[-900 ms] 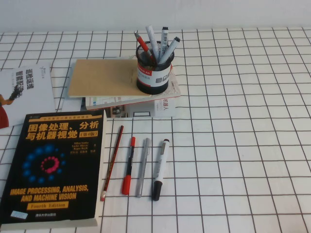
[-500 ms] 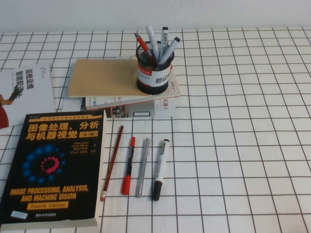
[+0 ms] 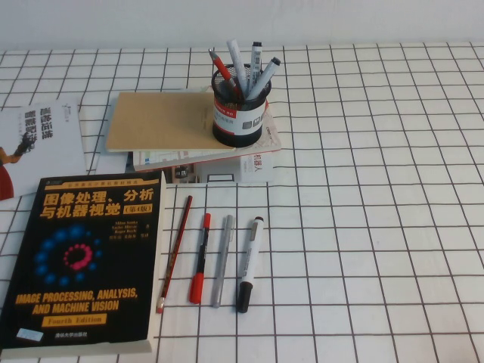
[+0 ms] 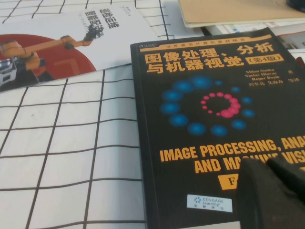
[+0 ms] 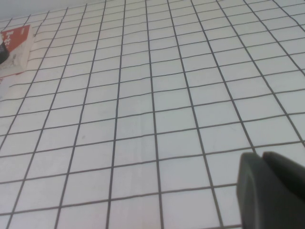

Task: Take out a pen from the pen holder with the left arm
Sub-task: 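Take a marker out of the pen holder and lay it on the table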

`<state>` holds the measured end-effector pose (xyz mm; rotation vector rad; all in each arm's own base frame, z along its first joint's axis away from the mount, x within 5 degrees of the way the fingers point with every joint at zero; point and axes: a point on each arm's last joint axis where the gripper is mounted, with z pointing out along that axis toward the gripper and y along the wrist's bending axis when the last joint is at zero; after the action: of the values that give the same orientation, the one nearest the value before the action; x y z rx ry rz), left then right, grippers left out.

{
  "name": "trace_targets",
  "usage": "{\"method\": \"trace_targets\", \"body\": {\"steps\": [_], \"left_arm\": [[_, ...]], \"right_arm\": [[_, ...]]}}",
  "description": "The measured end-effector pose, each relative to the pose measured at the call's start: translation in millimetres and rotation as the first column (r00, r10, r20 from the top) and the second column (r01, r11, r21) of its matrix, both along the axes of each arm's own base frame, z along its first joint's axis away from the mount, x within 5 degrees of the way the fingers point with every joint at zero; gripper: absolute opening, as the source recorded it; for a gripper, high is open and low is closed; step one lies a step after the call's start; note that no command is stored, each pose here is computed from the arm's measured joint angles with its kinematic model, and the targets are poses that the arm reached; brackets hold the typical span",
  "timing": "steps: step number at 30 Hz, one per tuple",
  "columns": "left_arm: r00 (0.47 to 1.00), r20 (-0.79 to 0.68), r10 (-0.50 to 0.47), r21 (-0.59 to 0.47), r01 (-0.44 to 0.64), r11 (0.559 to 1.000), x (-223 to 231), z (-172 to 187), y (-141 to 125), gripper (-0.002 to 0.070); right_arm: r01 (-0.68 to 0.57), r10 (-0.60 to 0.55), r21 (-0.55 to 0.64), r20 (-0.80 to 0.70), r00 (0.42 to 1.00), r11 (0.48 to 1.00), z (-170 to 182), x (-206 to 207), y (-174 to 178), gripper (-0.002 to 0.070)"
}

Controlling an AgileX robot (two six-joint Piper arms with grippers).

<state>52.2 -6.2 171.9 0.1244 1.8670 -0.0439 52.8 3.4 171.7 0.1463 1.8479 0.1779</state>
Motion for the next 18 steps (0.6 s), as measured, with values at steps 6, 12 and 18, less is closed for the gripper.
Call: {"method": "trace_targets", "body": {"steps": [6,12,18], "left_arm": [[1.0,0.0,0.0,0.0,0.0,1.0,0.0,0.0,0.0,-0.0002],[1.0,0.0,0.0,0.003,0.0,1.0,0.0,0.0,0.1,-0.0002],[0.998,0.06,0.026,-0.226,-0.012,0.974,1.7,7.9,-3.6,-0.0002]], "right_arm": [[0.0,0.0,0.0,0.0,1.0,1.0,0.0,0.0,0.0,-0.0016],[0.0,0.0,0.0,0.0,1.0,1.0,0.0,0.0,0.0,-0.0016],[0.0,0.0,0.0,0.0,1.0,1.0,0.0,0.0,0.0,-0.0016]]}}
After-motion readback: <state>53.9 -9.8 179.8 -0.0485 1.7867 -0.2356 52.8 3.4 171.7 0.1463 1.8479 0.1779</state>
